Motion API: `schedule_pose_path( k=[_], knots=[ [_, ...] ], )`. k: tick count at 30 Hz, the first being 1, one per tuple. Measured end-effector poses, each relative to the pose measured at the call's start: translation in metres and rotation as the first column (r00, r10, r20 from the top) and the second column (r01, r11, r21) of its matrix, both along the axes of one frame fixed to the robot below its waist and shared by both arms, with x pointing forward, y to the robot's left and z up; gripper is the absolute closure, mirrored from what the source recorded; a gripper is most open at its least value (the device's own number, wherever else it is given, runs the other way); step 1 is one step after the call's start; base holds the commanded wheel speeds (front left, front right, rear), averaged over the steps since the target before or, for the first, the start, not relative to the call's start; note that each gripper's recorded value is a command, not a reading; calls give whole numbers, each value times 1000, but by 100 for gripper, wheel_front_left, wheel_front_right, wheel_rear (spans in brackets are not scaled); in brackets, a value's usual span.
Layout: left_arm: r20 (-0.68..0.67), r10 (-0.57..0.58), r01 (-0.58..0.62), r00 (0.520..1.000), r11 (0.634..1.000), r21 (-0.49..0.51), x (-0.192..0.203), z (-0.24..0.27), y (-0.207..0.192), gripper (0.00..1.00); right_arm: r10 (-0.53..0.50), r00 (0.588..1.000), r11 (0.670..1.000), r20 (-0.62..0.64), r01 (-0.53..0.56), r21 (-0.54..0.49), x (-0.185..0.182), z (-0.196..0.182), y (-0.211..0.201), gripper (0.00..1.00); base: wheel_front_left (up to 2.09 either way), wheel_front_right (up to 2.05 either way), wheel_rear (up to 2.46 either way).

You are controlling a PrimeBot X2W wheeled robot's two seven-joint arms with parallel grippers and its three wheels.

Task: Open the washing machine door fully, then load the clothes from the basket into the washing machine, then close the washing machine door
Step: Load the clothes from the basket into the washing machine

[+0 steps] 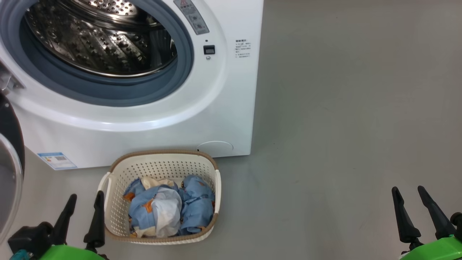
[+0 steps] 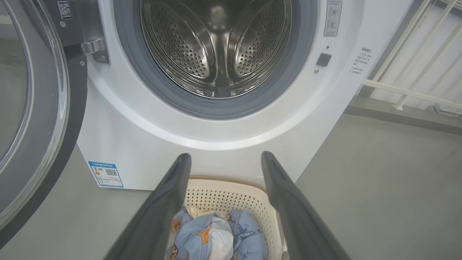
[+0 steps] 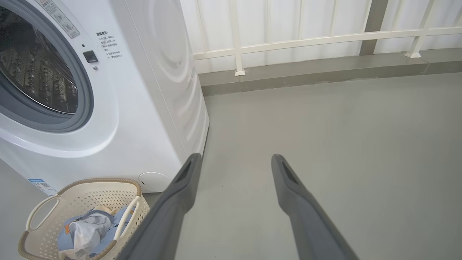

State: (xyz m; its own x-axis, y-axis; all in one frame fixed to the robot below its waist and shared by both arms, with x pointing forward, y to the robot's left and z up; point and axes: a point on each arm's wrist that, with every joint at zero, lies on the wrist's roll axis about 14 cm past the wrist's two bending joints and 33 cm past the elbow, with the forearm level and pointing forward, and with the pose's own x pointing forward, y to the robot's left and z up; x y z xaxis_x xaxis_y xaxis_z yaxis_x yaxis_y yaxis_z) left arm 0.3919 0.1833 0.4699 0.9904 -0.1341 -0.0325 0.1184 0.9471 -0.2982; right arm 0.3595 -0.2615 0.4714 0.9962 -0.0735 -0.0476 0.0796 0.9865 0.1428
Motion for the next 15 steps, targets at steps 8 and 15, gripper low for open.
schedule_pose_path(
  k=[8,15],
  knots=[
    [10,-2,2,1000,1000,-6,6,3,-1,0,-3,1000,1000,-1,3,1,1,-1,0,0,77,-133,56],
    [13,-3,3,1000,1000,-8,9,4,-2,0,-5,1000,1000,-2,5,6,2,-1,0,0,78,-134,56]
  ],
)
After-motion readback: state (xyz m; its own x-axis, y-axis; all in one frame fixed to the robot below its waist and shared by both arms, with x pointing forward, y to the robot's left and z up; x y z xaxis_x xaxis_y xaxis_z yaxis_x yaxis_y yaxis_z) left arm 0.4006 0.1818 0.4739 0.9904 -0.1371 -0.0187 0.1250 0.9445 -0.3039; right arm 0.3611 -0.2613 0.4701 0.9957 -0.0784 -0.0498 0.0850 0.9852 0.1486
